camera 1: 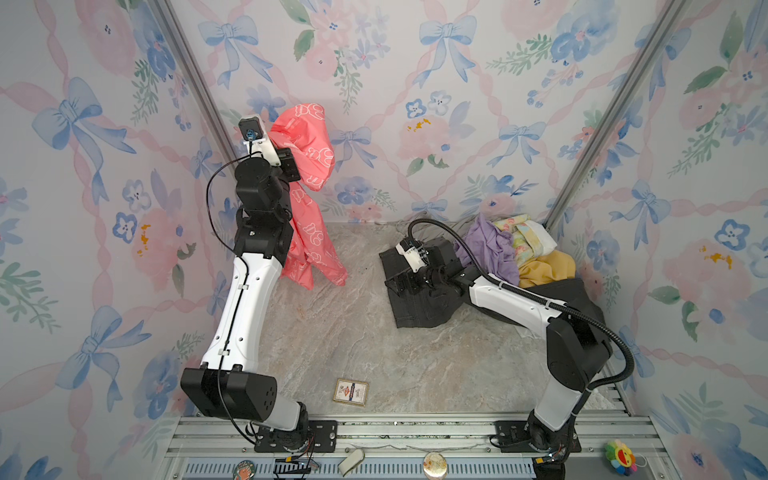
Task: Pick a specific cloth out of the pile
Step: 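Lower the pink garment onto the table corner with the left gripper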
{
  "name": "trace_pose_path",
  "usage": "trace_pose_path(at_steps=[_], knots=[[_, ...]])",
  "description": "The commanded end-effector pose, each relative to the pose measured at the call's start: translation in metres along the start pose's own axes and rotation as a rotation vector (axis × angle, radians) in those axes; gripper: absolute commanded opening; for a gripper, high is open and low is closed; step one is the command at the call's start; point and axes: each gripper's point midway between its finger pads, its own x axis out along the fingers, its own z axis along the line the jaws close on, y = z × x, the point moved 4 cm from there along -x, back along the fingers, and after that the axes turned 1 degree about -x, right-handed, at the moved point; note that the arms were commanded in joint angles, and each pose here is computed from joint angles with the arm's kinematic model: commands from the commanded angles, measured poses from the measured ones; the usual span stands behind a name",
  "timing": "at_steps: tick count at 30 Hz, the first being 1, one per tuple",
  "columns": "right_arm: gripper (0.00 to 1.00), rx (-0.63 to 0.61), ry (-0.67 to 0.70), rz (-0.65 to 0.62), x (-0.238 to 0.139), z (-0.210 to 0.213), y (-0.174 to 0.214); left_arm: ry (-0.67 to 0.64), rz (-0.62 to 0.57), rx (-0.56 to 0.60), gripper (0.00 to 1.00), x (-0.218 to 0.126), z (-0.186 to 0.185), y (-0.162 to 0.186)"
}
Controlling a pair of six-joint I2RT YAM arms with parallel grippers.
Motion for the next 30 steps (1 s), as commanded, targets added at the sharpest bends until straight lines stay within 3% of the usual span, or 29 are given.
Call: trace_pose_path(at_steps=[1,17,30], knots=[[0.97,-0.046,-0.012,-0.06,-0.016,0.012,-0.014,0.006,-0.031,-0.034,0.0,0.002,0.0,-0.001],[0.97,-0.049,-0.017,-0.074,-0.019,0.012,-0.007,-0.028,0.132,-0.02,0.0,0.017,0.015,0.124],[0.97,-0.03,-0.002,-0.067,-0.012,0.003,0.0,-0.056,0.11,-0.229,0.0,0.02,0.036,0.171]])
